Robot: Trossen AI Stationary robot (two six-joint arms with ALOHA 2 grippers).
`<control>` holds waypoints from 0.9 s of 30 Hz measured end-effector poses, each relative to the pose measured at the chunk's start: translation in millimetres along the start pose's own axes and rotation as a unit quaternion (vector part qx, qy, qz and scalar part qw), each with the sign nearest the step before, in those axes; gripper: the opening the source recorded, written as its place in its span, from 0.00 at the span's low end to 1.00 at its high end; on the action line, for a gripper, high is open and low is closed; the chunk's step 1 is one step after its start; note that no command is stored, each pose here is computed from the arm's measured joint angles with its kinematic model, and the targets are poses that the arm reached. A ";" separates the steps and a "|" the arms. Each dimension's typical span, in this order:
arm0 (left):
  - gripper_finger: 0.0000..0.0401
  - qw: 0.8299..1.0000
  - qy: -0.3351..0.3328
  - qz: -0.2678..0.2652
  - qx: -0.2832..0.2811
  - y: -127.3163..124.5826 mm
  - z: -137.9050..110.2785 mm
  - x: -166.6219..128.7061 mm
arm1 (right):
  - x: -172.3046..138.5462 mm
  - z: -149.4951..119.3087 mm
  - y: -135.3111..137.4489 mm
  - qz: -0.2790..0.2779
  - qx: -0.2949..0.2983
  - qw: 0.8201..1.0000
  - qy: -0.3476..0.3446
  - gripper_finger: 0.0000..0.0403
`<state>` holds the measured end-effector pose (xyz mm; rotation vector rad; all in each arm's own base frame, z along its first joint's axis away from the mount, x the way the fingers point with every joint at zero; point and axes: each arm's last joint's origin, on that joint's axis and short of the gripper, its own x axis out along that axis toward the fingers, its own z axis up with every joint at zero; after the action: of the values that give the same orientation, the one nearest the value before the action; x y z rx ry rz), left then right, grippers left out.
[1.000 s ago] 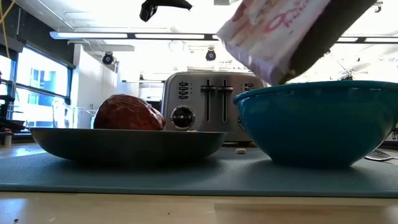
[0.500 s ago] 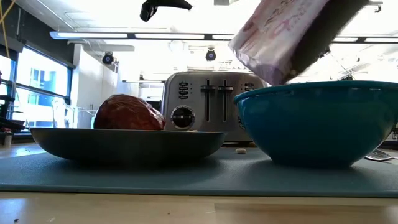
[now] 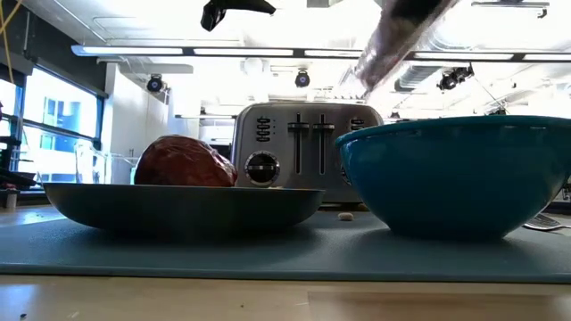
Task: Arrange a breakfast setting
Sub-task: Pour the cereal from the pink cereal box into the blue bowl
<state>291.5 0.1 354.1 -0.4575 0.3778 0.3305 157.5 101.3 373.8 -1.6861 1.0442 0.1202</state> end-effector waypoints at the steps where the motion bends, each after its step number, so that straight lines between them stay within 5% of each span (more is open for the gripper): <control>1: 0.22 1.000 0.000 0.000 0.000 0.0 0.0 0.0 | -1.4 -3.6 0.3 -0.002 0.017 1.000 -0.002 0.00; 7: 0.22 1.000 0.000 0.000 0.001 0.0 0.0 0.0 | -9.3 -27.5 2.8 -0.014 0.147 0.989 -0.019 0.00; 13: 0.22 1.000 -0.005 0.000 -0.001 -0.3 0.8 -0.1 | -12.7 -53.4 4.5 -0.038 0.304 0.952 -0.012 0.00; 18: 0.22 1.000 -0.016 0.016 -0.005 4.1 3.8 1.0 | -12.5 -71.8 4.6 -0.068 0.411 0.909 0.008 0.00; 27: 0.22 0.998 -0.032 0.053 -0.019 26.0 15.6 5.1 | -8.8 -94.2 1.4 -0.125 0.596 0.792 0.041 0.00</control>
<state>290.2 30.8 355.4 -0.4630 0.3342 0.4556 112.7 29.0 415.2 -0.6223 0.6601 -0.6746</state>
